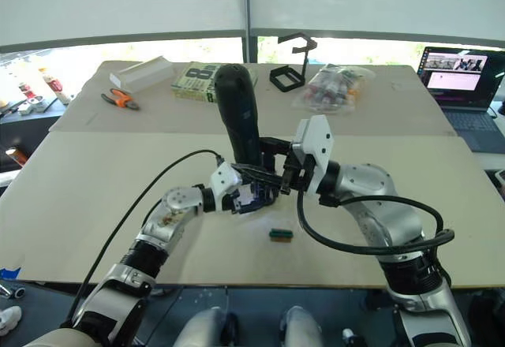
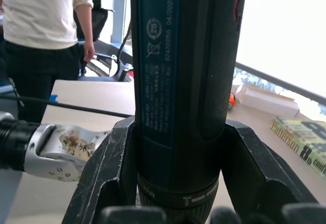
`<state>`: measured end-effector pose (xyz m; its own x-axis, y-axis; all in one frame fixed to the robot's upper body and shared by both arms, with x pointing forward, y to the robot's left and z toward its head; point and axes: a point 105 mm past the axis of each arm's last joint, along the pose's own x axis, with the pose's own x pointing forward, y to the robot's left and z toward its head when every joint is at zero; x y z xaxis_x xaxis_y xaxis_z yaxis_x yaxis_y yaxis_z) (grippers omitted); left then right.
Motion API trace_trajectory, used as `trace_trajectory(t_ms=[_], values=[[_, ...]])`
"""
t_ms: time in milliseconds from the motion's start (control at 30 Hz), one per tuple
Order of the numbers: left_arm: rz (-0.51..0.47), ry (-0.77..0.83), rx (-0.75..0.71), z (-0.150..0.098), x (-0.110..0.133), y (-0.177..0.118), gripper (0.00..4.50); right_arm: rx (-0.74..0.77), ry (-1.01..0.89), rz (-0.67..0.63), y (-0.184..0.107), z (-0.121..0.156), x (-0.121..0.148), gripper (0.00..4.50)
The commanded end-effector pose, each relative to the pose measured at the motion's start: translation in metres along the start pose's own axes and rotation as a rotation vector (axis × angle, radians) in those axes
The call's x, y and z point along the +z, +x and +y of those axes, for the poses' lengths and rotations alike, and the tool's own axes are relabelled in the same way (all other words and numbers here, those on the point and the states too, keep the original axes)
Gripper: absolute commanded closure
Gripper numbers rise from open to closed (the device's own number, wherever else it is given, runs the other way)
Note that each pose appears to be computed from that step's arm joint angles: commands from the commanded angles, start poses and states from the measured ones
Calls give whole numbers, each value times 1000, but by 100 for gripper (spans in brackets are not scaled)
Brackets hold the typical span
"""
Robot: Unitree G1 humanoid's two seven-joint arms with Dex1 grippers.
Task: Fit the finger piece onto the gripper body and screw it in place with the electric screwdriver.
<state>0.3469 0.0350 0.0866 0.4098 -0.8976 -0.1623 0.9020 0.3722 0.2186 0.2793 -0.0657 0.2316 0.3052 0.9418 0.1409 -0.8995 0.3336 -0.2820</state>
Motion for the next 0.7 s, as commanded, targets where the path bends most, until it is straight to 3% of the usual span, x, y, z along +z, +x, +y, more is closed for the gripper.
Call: trace_trajectory(t_ms=[33, 233, 433, 567, 700], values=[[49, -11, 32, 6, -11, -5, 153, 6, -36, -75, 1, 1, 24, 258], [53, -16, 28, 4, -12, -5, 153, -49, 47, -111, -2, -7, 31, 258], [69, -31, 13, 2, -17, -9, 153, -77, -20, -166, -2, -10, 53, 258], [63, -31, 5, -2, -16, -6, 153, -149, 11, -73, -4, -23, 31, 258], [69, -29, 8, 0, -15, -3, 153, -35, -148, -103, 2, -1, 45, 258]])
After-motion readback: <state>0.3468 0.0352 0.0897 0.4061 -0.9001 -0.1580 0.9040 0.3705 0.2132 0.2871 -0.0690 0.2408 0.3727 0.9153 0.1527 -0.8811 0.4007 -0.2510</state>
